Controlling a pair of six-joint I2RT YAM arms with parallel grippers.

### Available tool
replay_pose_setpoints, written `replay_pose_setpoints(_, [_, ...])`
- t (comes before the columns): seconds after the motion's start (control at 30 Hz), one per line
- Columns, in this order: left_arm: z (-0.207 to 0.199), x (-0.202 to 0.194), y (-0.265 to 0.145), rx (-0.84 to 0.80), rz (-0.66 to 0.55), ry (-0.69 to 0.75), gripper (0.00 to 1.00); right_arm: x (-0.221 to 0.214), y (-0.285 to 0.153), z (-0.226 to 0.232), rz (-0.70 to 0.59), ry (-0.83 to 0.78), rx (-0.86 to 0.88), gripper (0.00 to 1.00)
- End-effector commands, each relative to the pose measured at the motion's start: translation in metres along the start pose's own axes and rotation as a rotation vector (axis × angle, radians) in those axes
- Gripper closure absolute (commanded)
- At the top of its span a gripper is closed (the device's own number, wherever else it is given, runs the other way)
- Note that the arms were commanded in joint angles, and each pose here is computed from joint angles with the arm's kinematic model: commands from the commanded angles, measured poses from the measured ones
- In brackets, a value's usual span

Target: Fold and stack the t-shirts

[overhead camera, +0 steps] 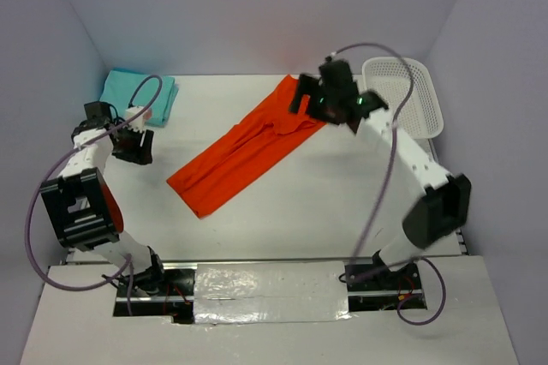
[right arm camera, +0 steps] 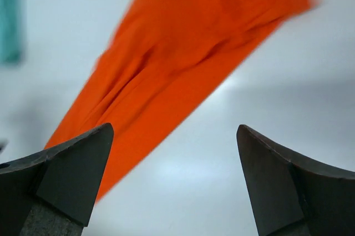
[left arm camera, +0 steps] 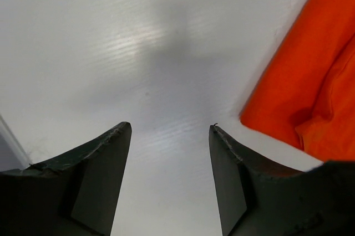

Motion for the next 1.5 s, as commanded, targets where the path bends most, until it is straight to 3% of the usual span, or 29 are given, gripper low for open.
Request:
replay_pose_setpoints(0.0, [-0.014,-0.001,-0.040,0.022,-0.072,0.035,0.30,-0.102,-0.029,0.051,0.126,0.069,0.282,0.00])
replay_pose_setpoints(0.07, [-0.016,-0.007,-0.053,0.063,-0.078,0.046,0.30,-0.160,-0.023,0.071,0.198,0.200,0.374,0.00])
replay_pose_setpoints(0.2, [-0.023,-0.008,-0.079,0.119,-0.111,0.033,0.29,-0.264,-0.028,0.130,0.420,0.276,0.444,0.04])
replay_pose_setpoints(0.37, [-0.029,-0.006,-0.088,0.120,-0.149,0.043,0.29,-0.320,-0.011,0.186,0.587,0.366,0.442,0.26])
replay_pose_setpoints(0.53, [-0.028,-0.006,-0.088,0.131,-0.157,0.058,0.29,-0.374,0.013,0.189,0.715,0.526,0.327,0.30])
replay_pose_setpoints(0.7, [-0.027,-0.003,-0.085,0.118,-0.178,0.073,0.29,-0.400,0.030,0.189,0.770,0.732,0.234,0.29])
replay_pose_setpoints(0.87, [-0.021,0.004,-0.088,0.139,-0.187,0.091,0.29,-0.406,0.048,0.175,0.750,0.813,0.142,0.30])
replay_pose_setpoints(1.07, [-0.022,0.021,-0.097,0.102,-0.234,0.087,0.29,-0.391,0.063,0.154,0.695,0.869,0.091,0.38])
replay_pose_setpoints(1.23, [-0.023,0.024,-0.095,0.083,-0.248,0.095,0.29,-0.396,0.071,0.147,0.711,0.862,0.067,0.72])
replay_pose_setpoints(1.27, [-0.022,0.024,-0.095,0.080,-0.248,0.099,0.29,-0.397,0.072,0.146,0.716,0.863,0.078,0.81])
replay_pose_setpoints(1.3, [-0.022,0.024,-0.093,0.073,-0.243,0.096,0.29,-0.398,0.073,0.143,0.721,0.864,0.078,1.00])
replay_pose_setpoints(1.47, [-0.030,0.028,-0.084,-0.039,-0.263,0.103,0.33,-0.400,0.067,0.102,0.693,0.784,0.038,1.00])
Point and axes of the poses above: each gripper's point midway between its finger pads, its own y axis out along the fingers, its own z axis along the line the jaws close on, x = y × z, the point moved 6 cm from there along -y, back along the fingers, and after that the axes turned 3 degrees about y, right-handed, at the moved point
